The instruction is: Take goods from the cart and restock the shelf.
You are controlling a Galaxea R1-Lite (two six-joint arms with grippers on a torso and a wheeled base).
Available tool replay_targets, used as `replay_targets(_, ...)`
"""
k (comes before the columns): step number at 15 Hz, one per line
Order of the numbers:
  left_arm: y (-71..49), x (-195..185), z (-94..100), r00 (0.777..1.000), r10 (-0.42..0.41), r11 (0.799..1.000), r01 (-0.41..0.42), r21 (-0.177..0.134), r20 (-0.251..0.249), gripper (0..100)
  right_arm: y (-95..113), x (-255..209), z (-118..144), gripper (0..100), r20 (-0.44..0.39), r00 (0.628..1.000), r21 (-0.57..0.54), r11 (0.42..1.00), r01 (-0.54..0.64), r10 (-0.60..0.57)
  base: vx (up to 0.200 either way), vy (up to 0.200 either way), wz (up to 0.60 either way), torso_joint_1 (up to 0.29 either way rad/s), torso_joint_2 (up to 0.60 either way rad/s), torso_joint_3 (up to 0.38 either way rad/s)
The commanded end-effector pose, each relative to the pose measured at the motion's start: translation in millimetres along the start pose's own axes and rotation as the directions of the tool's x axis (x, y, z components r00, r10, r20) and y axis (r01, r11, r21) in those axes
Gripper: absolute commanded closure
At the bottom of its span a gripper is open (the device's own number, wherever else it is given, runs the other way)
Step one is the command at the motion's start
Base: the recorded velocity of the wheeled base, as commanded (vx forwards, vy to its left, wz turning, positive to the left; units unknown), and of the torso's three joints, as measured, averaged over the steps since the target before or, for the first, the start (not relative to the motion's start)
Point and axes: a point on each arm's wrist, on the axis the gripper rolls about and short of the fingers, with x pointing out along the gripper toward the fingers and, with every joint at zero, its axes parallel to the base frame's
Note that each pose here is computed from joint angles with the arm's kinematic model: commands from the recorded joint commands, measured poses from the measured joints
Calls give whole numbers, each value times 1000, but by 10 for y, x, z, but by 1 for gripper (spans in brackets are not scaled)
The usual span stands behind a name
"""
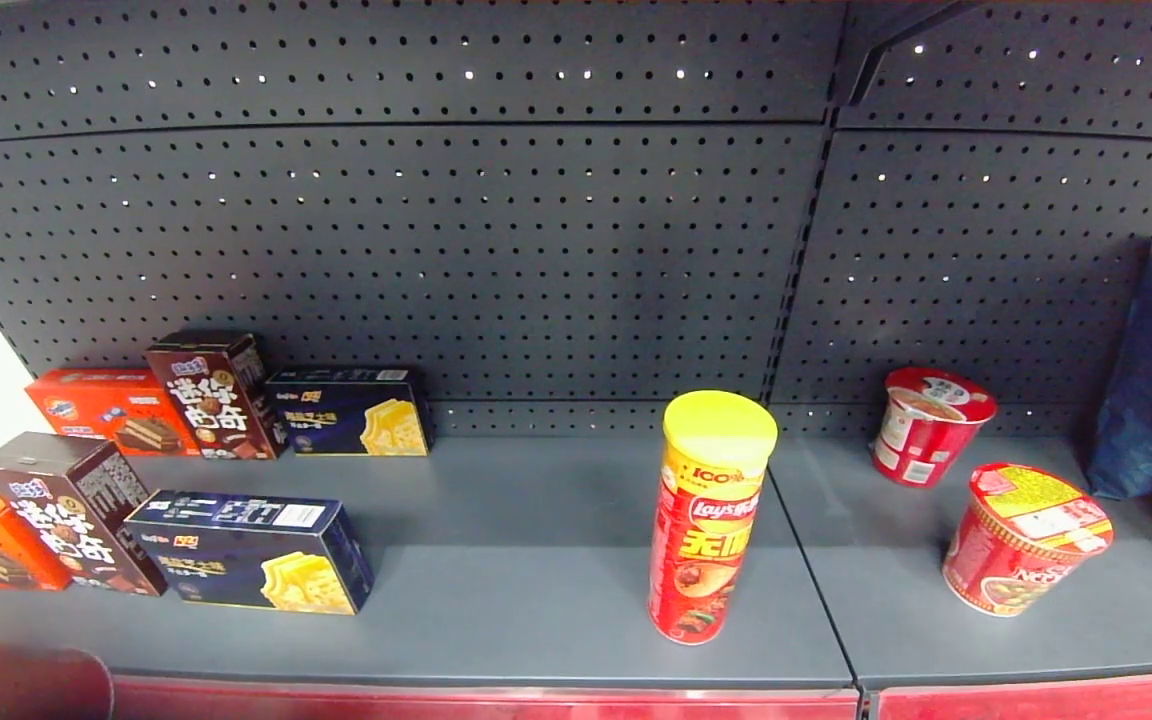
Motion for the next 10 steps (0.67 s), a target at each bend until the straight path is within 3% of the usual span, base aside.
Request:
replay_targets(1, 111, 326, 116, 995, -83, 996, 82, -29, -55, 100, 54, -325, -105, 0, 131, 980, 30, 989, 148, -151, 0, 0, 0, 0, 0, 0)
replay_targets(3, 145, 465, 140, 985, -158, 987, 155, -41, -65, 100, 124, -403, -220, 0, 168, 948, 102, 962, 255, -269, 0, 0, 0, 0, 0, 0)
replay_targets(7, 132, 623, 136, 940, -330, 943, 325, -67, -89, 100, 254, -481, -578, 0, 223, 920, 105, 947, 305, -321, 0, 0, 0, 0, 0, 0)
replay_targets(10, 164, 891, 236, 919, -378, 925, 372, -78, -108, 100, 359, -514, -767, 0, 199, 897, 128, 918, 376, -396, 0, 0, 0, 0, 0, 0)
